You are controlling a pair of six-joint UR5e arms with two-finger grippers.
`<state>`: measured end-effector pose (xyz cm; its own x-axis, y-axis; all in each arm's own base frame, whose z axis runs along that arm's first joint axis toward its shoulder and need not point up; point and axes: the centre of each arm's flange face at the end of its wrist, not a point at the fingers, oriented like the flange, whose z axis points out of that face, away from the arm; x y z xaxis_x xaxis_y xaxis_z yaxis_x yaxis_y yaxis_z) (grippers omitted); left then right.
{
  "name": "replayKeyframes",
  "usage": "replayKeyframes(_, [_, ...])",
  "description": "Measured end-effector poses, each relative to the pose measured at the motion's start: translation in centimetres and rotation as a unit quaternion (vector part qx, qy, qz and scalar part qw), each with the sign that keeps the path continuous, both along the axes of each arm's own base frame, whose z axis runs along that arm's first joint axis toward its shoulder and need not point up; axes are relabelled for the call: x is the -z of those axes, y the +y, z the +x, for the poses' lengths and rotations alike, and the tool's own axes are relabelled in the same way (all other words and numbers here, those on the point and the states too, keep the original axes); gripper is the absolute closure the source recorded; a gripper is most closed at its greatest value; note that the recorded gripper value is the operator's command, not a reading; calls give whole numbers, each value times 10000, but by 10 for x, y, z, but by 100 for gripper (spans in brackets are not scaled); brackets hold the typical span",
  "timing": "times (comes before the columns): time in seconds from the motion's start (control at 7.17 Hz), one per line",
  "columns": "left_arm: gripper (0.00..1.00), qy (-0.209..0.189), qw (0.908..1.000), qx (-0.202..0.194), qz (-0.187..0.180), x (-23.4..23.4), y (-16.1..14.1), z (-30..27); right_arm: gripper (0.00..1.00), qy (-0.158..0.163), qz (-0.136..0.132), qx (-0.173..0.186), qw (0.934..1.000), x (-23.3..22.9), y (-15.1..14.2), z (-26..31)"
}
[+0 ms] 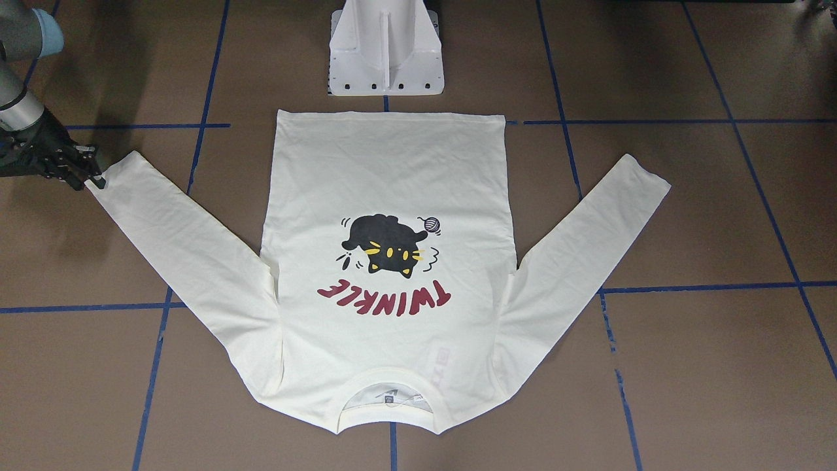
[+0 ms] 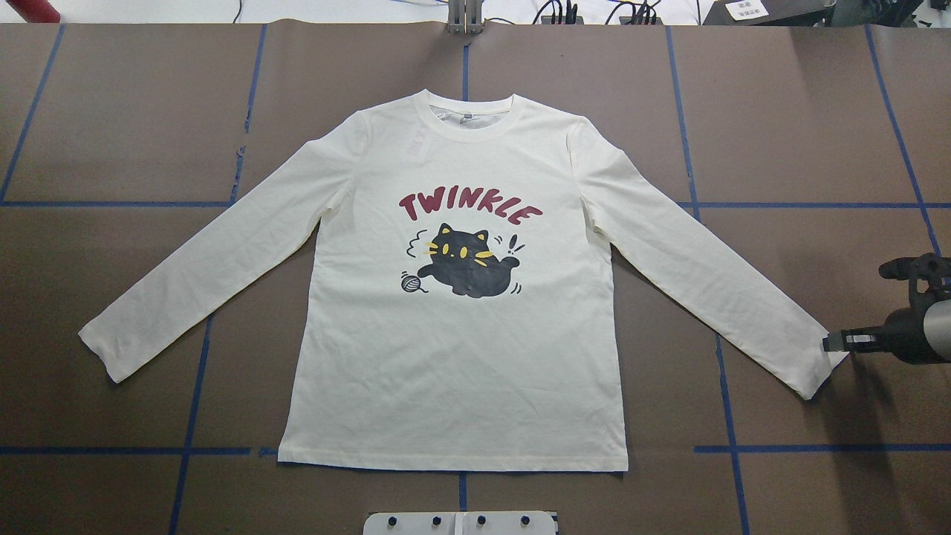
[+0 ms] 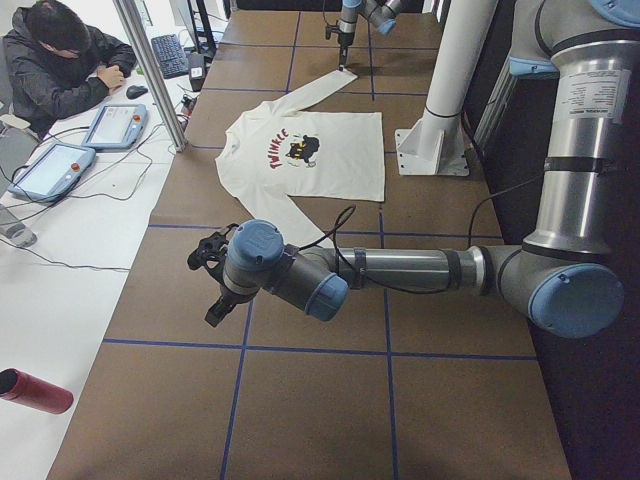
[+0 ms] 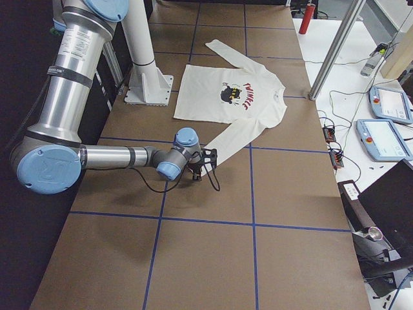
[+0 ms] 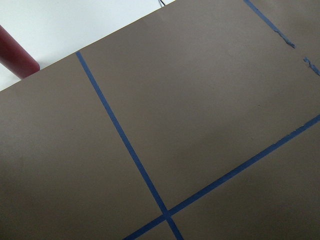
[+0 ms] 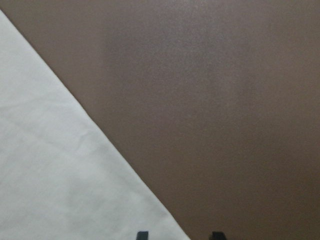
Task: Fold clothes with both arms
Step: 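Move the right gripper to the nearest sleeve cuff and grasp it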
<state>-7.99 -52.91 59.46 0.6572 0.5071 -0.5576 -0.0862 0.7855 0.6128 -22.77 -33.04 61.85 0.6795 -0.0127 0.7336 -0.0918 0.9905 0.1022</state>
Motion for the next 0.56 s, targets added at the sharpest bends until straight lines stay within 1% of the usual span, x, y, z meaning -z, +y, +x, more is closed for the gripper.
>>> replayKeyframes(0.14, [0, 0, 10000, 0, 0, 0, 0, 0, 48, -1, 1, 17, 10000, 0, 1, -1])
replayKeyframes(0.28, [0, 0, 10000, 1, 0, 0, 0, 0, 52, -5, 1, 34, 10000, 0, 1, -2])
replayKeyframes(0.42, [0, 0, 10000, 3, 0, 0, 0, 0, 90, -8, 2, 48, 10000, 0, 2, -3])
replayKeyframes(0.56, [0, 0, 10000, 6, 0, 0, 0, -1, 100, -12, 2, 60, 10000, 1, 3, -4])
